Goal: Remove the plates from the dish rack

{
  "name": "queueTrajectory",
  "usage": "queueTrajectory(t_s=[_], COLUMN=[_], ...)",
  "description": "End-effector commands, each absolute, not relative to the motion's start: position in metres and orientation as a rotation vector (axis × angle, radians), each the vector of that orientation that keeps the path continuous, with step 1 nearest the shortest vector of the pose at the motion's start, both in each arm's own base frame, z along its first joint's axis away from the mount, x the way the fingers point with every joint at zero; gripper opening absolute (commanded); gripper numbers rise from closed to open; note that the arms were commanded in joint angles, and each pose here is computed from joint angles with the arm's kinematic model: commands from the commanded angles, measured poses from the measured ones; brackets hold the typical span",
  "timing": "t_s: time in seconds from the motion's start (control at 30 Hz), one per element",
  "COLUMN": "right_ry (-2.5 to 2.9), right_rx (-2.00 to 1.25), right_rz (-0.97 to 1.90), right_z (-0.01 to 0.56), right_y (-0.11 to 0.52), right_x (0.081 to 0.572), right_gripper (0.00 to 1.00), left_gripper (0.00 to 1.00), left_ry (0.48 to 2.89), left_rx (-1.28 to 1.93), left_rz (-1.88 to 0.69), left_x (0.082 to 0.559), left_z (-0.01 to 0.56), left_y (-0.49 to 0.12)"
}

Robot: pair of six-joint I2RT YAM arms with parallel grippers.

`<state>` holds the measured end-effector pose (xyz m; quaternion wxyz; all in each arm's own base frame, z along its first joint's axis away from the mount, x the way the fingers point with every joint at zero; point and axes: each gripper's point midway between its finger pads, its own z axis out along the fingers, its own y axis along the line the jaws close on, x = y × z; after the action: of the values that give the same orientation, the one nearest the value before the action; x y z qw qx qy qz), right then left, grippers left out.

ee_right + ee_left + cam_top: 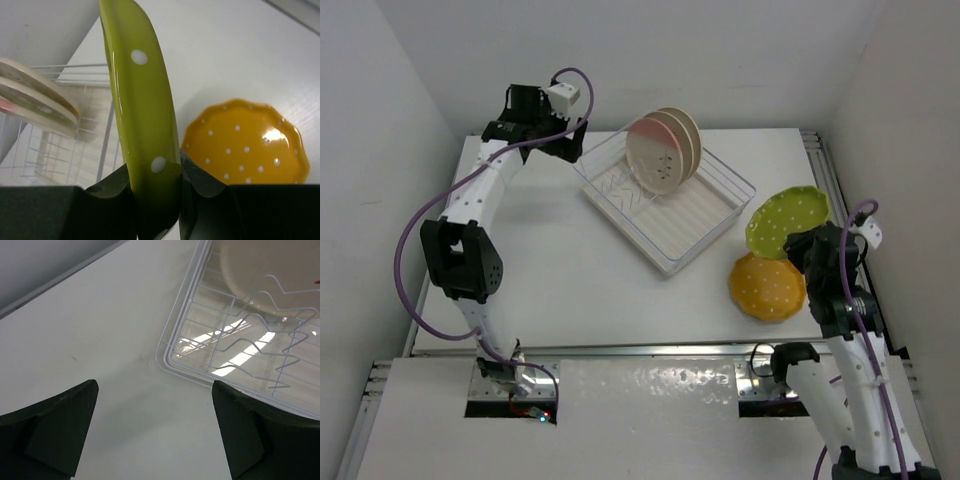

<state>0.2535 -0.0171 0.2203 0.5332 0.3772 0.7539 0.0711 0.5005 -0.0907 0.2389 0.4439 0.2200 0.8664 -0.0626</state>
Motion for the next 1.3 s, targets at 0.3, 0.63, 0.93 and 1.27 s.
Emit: queueTrajectory(t_s=[0.3,0.63,0.93,1.27], right_ry=[1.703,1.751,1.715,1.794], right_rx=[1.3,1.371,1.416,1.395], right_rz=[0.482,0.494,0.409,0.309], right_z=[0.165,0.116,0.1,0.068], right_y=[0.007,0.013,-0.002,-0.006], right_x=[0.228,0.222,0.207,0.205], right_gripper=[0.0,0.0,0.0,0.08], left_gripper=[0.95,0.95,0.95,0.95], left_ry=[2.073,2.077,2.077,2.088], left_rx=[0.541,0.546,0.547,0.556], left_rz=[-0.231,-0.24,-0.263,-0.265], left_x=[0.515,0.512,0.511,0.509], left_z=[0.255,0.253,0.253,0.247], left_y=[-0.104,-0.105,-0.108,-0.108])
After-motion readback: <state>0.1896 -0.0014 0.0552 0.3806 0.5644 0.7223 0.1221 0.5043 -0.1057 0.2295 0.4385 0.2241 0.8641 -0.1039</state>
